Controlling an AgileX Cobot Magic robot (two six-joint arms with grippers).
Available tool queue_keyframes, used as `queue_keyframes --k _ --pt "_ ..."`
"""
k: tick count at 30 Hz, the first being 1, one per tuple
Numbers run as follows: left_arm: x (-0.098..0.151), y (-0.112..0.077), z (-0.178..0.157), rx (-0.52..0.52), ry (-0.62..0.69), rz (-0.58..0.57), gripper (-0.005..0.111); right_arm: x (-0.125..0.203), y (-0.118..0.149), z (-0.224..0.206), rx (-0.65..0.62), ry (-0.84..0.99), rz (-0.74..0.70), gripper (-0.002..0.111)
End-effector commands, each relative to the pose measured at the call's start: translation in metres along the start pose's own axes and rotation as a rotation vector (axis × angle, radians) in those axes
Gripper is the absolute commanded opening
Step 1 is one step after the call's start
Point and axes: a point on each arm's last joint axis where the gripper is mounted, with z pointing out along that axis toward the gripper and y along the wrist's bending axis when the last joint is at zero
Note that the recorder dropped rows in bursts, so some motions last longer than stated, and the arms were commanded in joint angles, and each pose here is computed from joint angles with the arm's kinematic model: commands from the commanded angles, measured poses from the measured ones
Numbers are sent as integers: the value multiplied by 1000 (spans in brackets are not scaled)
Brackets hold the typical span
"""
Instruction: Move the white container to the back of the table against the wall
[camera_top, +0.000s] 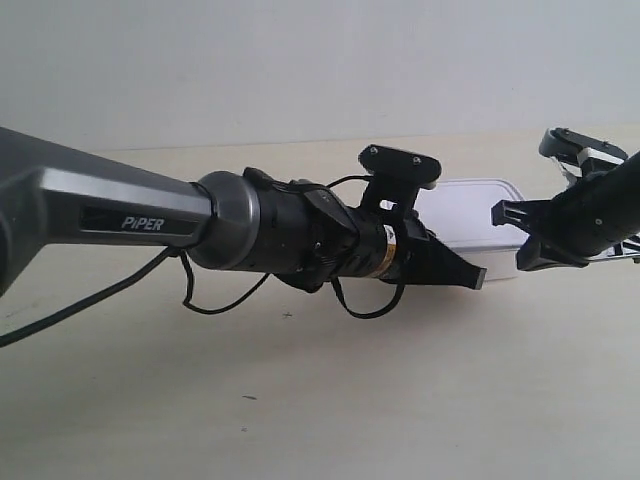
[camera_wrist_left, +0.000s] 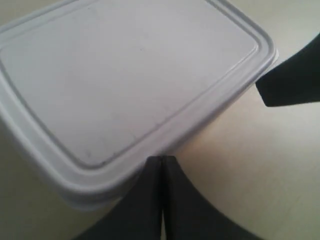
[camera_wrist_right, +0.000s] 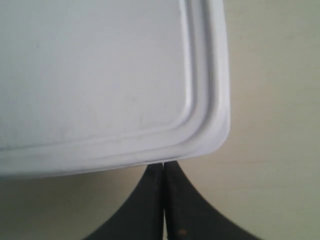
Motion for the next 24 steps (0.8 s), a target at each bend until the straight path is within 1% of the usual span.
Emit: queue_keyframes --k 1,5,12,15,19,24 --pt "-2 5 2 -36 -16 4 0 -11 0 7 -4 -24 -6 0" --pt "-1 10 4 -85 -29 6 0 -18 1 12 -25 -37 -6 0" --pt "-2 11 22 -86 -43 9 0 -29 3 11 -26 -75 -21 0" --pt "-6 13 26 -112 -65 33 0 -31 3 13 -23 -82 -21 0" --pt "-13 19 25 -153 -94 42 0 -32 -1 21 -10 -93 -11 0" --pt "-11 28 28 -181 -92 38 0 -36 -3 31 -9 -95 3 0"
